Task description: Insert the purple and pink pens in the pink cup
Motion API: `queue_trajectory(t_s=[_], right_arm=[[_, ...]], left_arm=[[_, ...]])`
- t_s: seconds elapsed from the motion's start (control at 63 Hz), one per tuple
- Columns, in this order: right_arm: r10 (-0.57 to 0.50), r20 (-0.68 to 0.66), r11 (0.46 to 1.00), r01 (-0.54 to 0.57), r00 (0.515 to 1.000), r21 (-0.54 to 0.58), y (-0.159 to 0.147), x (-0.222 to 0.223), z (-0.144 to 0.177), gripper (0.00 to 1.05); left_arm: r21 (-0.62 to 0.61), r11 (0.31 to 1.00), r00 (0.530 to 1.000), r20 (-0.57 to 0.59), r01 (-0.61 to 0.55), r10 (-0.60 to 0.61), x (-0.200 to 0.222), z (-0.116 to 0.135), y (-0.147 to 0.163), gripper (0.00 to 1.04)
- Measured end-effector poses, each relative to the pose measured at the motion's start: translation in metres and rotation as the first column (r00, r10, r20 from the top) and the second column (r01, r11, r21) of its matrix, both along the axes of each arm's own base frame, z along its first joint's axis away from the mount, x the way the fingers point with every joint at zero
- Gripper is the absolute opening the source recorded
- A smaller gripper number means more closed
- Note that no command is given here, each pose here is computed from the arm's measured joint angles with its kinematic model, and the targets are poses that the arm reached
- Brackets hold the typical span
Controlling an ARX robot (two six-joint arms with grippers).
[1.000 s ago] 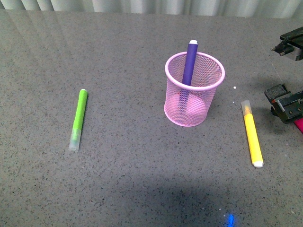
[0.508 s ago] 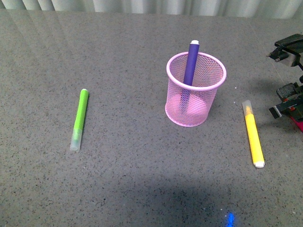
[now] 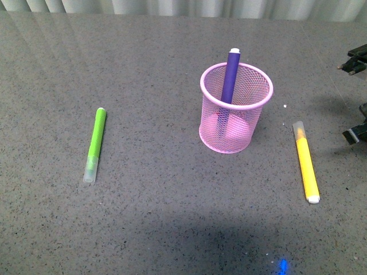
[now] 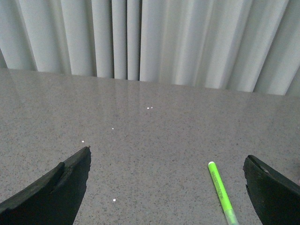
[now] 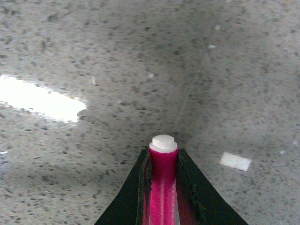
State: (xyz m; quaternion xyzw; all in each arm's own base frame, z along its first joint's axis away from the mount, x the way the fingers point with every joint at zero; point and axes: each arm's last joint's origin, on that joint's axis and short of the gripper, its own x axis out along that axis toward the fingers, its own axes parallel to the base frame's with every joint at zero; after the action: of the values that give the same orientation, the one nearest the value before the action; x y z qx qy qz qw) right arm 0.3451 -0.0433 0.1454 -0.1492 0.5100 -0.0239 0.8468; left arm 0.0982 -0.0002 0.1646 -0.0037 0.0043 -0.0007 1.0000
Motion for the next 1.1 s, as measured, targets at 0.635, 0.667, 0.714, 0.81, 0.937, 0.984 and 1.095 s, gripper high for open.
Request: queue_trajectory(t_s=[0.635,0.667,0.714,0.81,0.937,0.984,1.095], right_arm=[[-0.372,0.651,0.713,-0.246,0.662,0.657,0.129,-0.027,0.146,0.08],[-0.388,0.64,0.696,-0.244,0.664,0.675,0.132,-0.025,0.143,0.08],[-0.406,0.621,0.675,-0.239,0.67,0.698,0.139,-0.023,0.136,0.08],[-0.427,0.586,0.649,-0.217,0.689,0.729,0.145,-0.019,0.119,0.08],[-0.453,0.53,0.636,-0.156,0.717,0.756,0.148,-0.016,0.09,0.08],[-0.461,0.517,0.634,-0.14,0.721,0.761,0.148,-0.015,0.082,0.08],[-0.494,0.499,0.619,-0.116,0.712,0.777,0.147,-0.015,0.068,0.08]], left_arm=[[0.0,1.0,1.0,0.0,0.0,0.0,0.0,0.0,0.0,0.97],[0.0,1.0,1.0,0.0,0.0,0.0,0.0,0.0,0.0,0.97],[0.0,1.0,1.0,0.0,0.0,0.0,0.0,0.0,0.0,0.97],[0.0,1.0,1.0,0.0,0.0,0.0,0.0,0.0,0.0,0.97],[0.0,1.0,1.0,0.0,0.0,0.0,0.0,0.0,0.0,0.97],[0.0,1.0,1.0,0.0,0.0,0.0,0.0,0.0,0.0,0.97],[0.0,1.0,1.0,0.0,0.0,0.0,0.0,0.0,0.0,0.97]])
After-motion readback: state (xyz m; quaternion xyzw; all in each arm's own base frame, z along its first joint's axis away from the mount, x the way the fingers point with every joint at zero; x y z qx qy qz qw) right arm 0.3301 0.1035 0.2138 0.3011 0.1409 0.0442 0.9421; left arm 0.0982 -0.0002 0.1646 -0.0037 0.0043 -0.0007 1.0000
